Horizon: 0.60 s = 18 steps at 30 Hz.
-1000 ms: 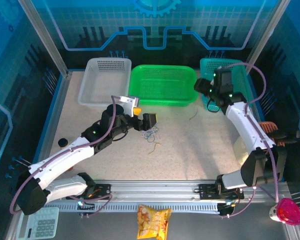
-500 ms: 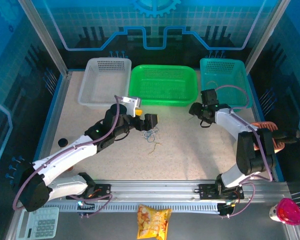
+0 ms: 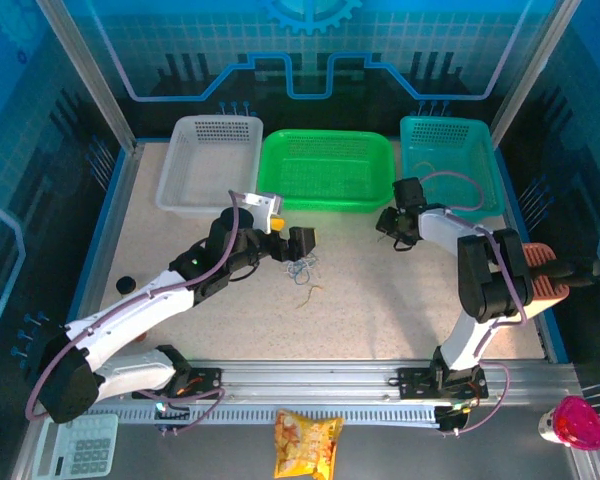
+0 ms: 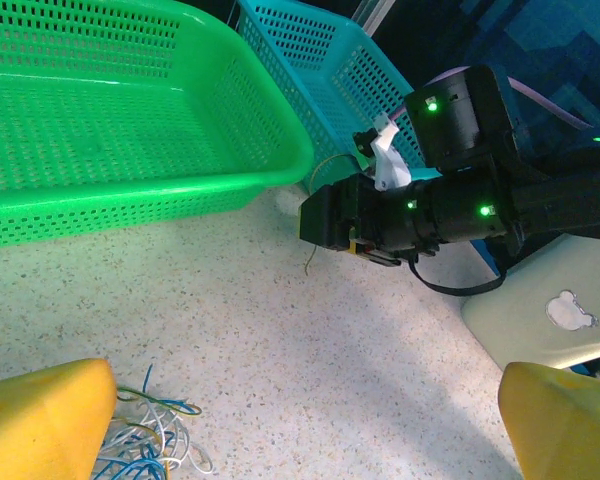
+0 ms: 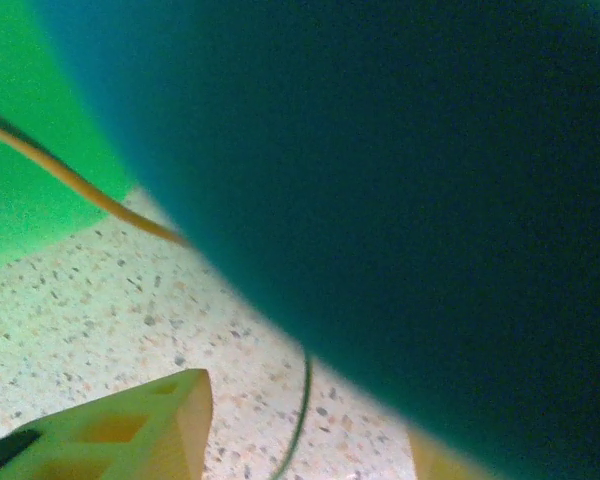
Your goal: Untangle the cables
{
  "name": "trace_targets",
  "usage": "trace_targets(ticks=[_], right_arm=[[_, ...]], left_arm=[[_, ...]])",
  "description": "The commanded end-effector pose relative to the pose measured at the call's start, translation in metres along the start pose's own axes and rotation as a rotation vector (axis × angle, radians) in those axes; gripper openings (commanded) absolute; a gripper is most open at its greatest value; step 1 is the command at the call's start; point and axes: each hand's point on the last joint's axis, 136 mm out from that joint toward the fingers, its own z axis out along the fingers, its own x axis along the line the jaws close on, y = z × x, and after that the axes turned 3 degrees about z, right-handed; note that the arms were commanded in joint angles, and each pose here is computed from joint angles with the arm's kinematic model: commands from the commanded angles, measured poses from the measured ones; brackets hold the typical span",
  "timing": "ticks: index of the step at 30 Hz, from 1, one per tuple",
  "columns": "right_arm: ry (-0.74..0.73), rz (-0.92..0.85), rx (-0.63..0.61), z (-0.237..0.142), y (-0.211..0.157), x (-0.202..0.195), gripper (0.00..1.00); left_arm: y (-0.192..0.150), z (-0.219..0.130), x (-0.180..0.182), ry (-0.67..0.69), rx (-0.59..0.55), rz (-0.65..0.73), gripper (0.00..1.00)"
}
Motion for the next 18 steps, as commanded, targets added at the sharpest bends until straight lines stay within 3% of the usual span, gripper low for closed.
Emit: trace_targets(ticks=[1,4,9,13,18], right_arm=[[0.014,-0.006,0.016,0.008,-0.002,0.008,0.45],[0.022,-0.011,0.028,0.011,-0.004,0.01,0.39],[0.023,-0.009,0.049,0.017,-0.01,0.008,0.39],[0.028,-0.004,0.057,0.02,-0.014,0.006,0.31],[0.046,-0.011,0.056,0.018,-0.016,0.007,0.07]], left_arm=[[0.007,0.0,-0.003,-0.012,-0.025,-0.005,0.99],[0.007,-0.001,-0.003,-0.014,-0.029,-0.007,0.99],[0.008,-0.001,-0.004,-0.019,-0.032,-0.009,0.99],[0.009,-0.002,-0.004,-0.018,-0.034,-0.011,0.99],[0.009,-0.004,-0.004,-0.017,-0.038,-0.009,0.99]])
